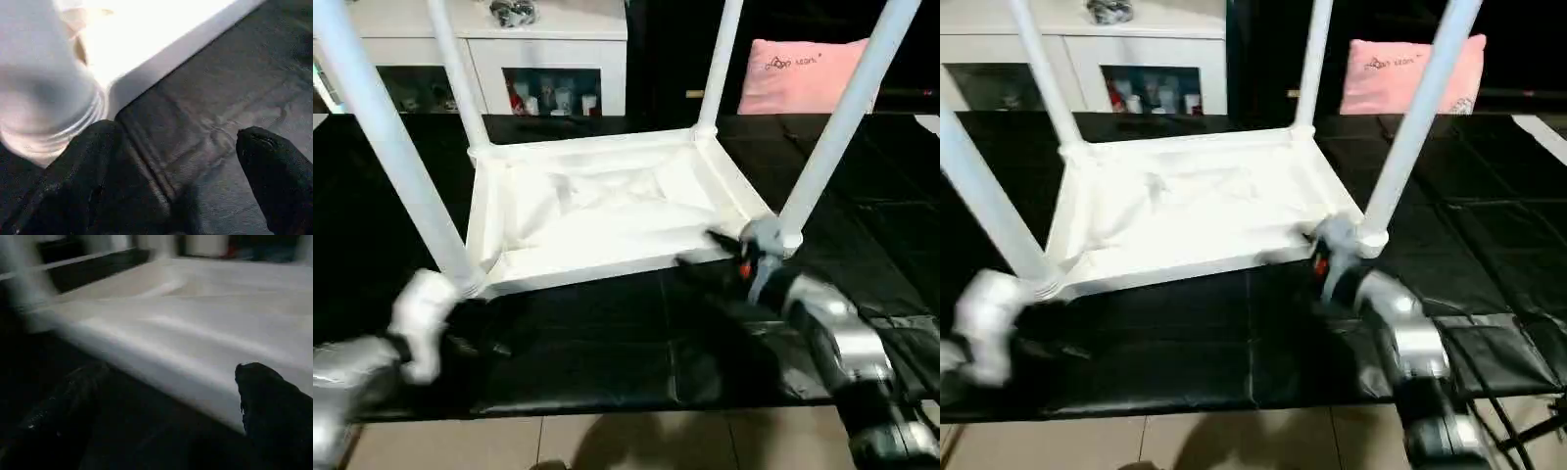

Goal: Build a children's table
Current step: Rotate table base

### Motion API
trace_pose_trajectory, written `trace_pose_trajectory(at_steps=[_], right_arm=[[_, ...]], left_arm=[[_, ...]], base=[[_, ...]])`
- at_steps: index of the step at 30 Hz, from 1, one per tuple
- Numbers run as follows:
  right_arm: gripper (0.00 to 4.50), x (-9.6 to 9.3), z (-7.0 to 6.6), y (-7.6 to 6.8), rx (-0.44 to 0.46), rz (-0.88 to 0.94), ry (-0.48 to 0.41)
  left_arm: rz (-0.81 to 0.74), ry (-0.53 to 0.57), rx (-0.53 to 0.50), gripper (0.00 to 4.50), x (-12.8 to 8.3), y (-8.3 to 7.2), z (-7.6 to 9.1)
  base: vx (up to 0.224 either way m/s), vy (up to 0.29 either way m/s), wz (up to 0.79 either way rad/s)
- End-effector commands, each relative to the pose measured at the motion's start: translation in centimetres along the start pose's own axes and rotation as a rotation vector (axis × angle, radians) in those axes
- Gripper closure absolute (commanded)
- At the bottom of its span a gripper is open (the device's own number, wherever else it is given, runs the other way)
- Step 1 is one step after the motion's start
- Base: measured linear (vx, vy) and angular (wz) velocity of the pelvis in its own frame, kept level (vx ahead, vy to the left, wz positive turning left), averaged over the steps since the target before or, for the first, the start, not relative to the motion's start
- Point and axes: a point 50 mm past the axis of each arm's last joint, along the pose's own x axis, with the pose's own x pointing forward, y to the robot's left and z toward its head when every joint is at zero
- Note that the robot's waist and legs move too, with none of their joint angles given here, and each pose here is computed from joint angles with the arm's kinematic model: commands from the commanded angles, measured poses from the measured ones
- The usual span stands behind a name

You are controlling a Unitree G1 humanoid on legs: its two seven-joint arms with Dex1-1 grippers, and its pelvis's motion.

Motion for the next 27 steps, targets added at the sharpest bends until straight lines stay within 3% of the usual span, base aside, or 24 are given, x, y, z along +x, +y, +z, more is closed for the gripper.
trace_pose_trajectory(at_steps=[1,9,19,22,27], right_arm=[[0.00,-0.2,0.4,1.1,0.009,0.097,0.018],[0.00,0.0,-0.9,0.3,0.006,-0.033,0.107],[0.00,0.3,-0.9,-1.0,0.002,-0.196,0.104],[0.00,0.6,-1.1,-1.3,0.001,-0.248,0.111],[0.00,1.5,-2.0,-2.0,-0.006,-0.367,0.158]], left_arm=[[0.136,-0.019,0.009,0.07,-2.2,2.7,1.2],[0.239,-0.070,0.045,0.07,-2.3,4.7,3.2],[0.341,-0.162,0.059,0.07,-1.3,5.9,5.0],[0.306,-0.239,0.041,0.07,-0.5,5.5,6.0],[0.095,-0.352,0.010,0.07,1.5,3.4,8.1]], base=[[0.000,0.000,0.00],[0.000,0.000,0.00],[0.000,0.000,0.00],[0.000,0.000,0.00],[0.000,0.000,0.00]])
